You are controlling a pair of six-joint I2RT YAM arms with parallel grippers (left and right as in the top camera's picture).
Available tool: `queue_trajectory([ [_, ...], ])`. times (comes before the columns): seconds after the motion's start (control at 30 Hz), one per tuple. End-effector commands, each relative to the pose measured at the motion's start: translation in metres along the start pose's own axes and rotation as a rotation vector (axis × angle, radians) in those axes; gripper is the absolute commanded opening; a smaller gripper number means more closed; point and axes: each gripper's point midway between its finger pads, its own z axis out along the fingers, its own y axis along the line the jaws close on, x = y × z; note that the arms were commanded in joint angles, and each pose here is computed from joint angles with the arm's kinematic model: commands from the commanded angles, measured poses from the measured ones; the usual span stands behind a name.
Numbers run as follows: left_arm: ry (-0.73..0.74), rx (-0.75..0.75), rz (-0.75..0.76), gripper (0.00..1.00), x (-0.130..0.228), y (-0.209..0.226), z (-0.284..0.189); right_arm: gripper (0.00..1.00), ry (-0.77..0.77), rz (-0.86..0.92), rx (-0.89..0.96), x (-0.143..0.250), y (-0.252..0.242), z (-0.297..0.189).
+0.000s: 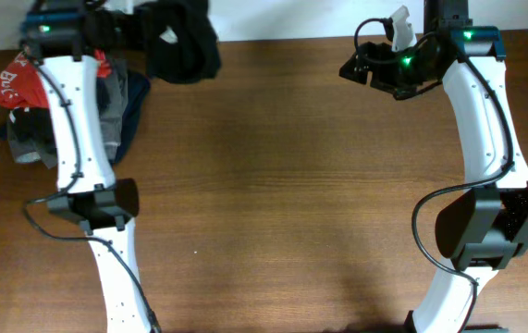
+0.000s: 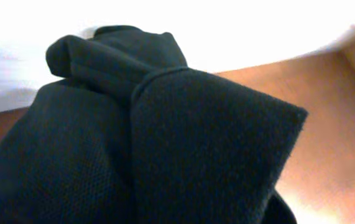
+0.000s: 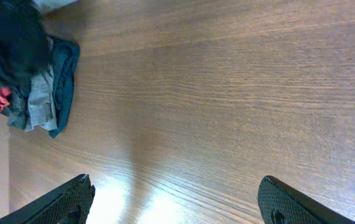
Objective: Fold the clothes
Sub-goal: 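Lift the bundle with the left gripper and place it on the clothes stack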
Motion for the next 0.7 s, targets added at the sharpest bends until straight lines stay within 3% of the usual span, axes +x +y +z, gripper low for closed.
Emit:
queue_trajectory([
  [0.0,-0.148,-0.089,-0.104,0.01,-0.035,0.026,-0.057,0.89,0.019,-0.027,0.021,0.004,-0.004,0.007],
  [0.37,-0.397,-0.207,-0.237,0.01,-0.076,0.104,-0.122,0.89,0.024,-0.029,0.021,0.006,-0.004,0.007],
  [0.5,-0.445,-0.347,-0.339,0.01,-0.072,0.142,-0.144,0.89,0.033,-0.024,0.022,0.008,-0.005,0.007],
  [0.67,-0.446,-0.394,-0.373,0.01,-0.064,0.16,-0.157,0.89,0.033,-0.024,0.022,0.008,-0.005,0.007],
])
